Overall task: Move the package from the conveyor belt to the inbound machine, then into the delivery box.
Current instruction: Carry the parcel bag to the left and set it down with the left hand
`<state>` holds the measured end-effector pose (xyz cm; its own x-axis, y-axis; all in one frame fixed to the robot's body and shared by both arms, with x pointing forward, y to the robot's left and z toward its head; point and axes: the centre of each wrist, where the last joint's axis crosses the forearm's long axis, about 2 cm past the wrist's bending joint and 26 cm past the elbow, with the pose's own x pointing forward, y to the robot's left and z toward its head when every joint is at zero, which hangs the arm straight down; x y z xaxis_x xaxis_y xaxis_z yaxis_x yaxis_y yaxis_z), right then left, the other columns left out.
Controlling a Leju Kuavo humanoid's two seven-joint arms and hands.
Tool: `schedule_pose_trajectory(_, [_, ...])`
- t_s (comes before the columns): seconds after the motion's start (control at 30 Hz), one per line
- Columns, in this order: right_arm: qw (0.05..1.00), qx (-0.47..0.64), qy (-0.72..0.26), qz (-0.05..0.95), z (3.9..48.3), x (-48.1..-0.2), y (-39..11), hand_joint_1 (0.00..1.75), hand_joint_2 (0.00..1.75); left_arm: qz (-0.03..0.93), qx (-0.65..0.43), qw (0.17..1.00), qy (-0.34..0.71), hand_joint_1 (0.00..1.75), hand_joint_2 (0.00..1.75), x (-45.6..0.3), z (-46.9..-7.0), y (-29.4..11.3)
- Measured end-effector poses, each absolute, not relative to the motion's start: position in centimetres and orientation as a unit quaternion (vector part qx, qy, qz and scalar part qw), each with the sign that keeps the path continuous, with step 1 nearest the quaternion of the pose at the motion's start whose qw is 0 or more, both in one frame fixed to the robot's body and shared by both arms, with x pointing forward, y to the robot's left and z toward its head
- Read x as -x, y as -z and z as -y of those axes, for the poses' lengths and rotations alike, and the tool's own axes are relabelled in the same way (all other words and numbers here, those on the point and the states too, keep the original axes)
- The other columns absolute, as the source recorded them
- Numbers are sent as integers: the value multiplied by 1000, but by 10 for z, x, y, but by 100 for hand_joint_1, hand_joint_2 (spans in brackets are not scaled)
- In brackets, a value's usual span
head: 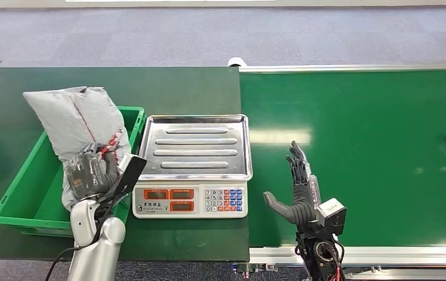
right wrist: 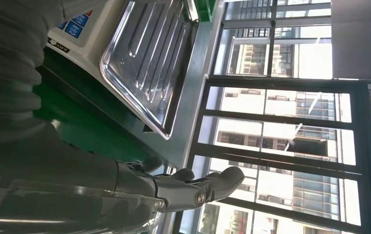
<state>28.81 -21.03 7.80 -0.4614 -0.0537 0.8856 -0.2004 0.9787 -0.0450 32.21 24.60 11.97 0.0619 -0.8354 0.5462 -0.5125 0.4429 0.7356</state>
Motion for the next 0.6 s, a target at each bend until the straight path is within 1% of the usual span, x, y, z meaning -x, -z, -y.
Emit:
schedule_pose_trajectory(0.03, [514, -74, -71, 852, 211, -288, -78, 0, 175, 668, -493, 534, 160, 48, 175, -324, -243, -118])
schedule_pose_trajectory(0.07, [515, -72, -71, 851, 212, -288, -77, 0, 175, 669, -483, 540, 166, 27, 175, -325, -240, -117])
schedule_pose_trajectory(0.1, [515, -71, -70, 851, 213, -288, -77, 0, 175, 671, -473, 545, 171, 12, 175, -327, -239, -116])
schedule_pose_trajectory(0.17, [516, -69, -69, 851, 214, -288, -77, 0, 175, 678, -456, 550, 174, 0, 175, -328, -237, -114])
schedule_pose_trajectory(0.23, [517, -68, -68, 851, 215, -288, -76, 0, 175, 688, -439, 553, 166, 0, 175, -328, -236, -112])
schedule_pose_trajectory(0.37, [519, -66, -66, 850, 216, -287, -75, 0, 175, 713, -398, 565, 120, 0, 0, -328, -238, -110])
schedule_pose_trajectory(0.47, [521, -65, -66, 848, 216, -285, -73, 0, 175, 736, -370, 563, 69, 0, 0, -328, -240, -109])
schedule_pose_trajectory(0.6, [524, -63, -64, 847, 218, -284, -72, 0, 175, 780, -368, 506, 0, 0, 0, -325, -245, -111])
